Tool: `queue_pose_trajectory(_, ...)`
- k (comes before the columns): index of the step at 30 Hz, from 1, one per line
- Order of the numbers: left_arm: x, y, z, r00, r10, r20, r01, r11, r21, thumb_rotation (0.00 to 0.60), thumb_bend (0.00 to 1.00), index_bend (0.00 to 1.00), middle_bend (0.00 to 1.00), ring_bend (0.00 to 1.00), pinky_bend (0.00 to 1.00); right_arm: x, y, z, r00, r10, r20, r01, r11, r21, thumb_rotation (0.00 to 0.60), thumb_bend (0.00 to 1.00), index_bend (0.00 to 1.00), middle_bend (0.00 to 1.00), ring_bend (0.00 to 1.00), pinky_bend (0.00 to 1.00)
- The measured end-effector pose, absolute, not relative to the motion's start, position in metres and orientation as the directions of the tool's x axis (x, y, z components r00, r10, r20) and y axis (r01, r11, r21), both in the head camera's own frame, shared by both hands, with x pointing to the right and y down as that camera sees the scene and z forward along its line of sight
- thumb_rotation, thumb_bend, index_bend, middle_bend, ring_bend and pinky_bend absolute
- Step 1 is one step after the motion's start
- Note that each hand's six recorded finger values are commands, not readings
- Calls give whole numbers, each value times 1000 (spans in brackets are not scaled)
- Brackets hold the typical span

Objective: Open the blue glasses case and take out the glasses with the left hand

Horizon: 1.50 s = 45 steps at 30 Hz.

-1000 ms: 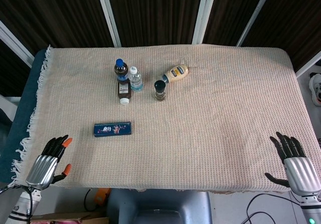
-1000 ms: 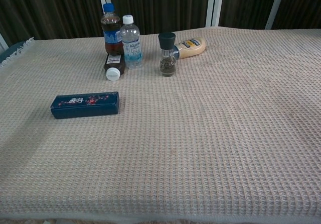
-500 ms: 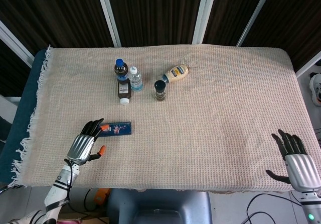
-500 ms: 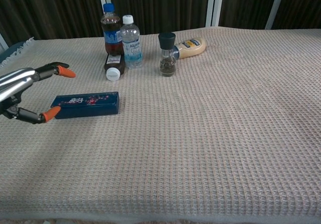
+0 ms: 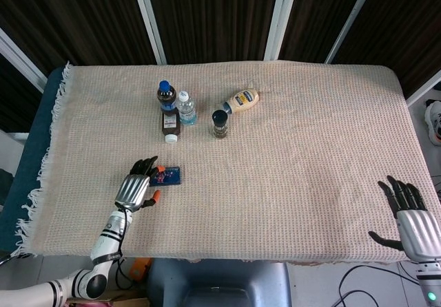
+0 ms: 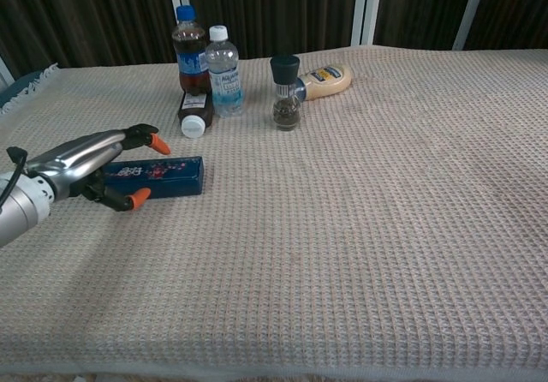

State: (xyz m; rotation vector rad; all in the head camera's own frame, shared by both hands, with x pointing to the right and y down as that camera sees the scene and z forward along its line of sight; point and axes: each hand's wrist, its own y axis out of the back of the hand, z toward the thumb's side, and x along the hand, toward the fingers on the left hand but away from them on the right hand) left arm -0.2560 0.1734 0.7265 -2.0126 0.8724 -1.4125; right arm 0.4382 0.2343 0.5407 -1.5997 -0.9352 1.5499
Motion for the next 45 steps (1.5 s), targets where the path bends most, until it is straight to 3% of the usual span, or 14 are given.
queue_pose_trajectory(7,-257,170,738,213,-754,621,-198,-656,-729,600,398,236,0,0,0,440,234,537,18,878,-478,30,-478,-878,600,101,0,0,0,0)
queue_pose_trajectory(19,-256,167,742,198,-763,615,-205,-646,-735,600,399,426,0,0,0,441,235,537,17,879,-477,31,-477,-878,600,101,0,0,0,0)
queue_pose_trajectory(32,-254,164,739,197,-776,599,-224,-630,-743,600,414,547,29,0,0,440,235,537,20,878,-478,28,-479,-878,600,101,0,0,0,0)
queue_pose_trajectory(45,-250,155,731,206,-794,571,-249,-607,-755,600,424,559,50,0,0,441,235,535,21,880,-474,36,-474,-880,600,101,0,0,0,0)
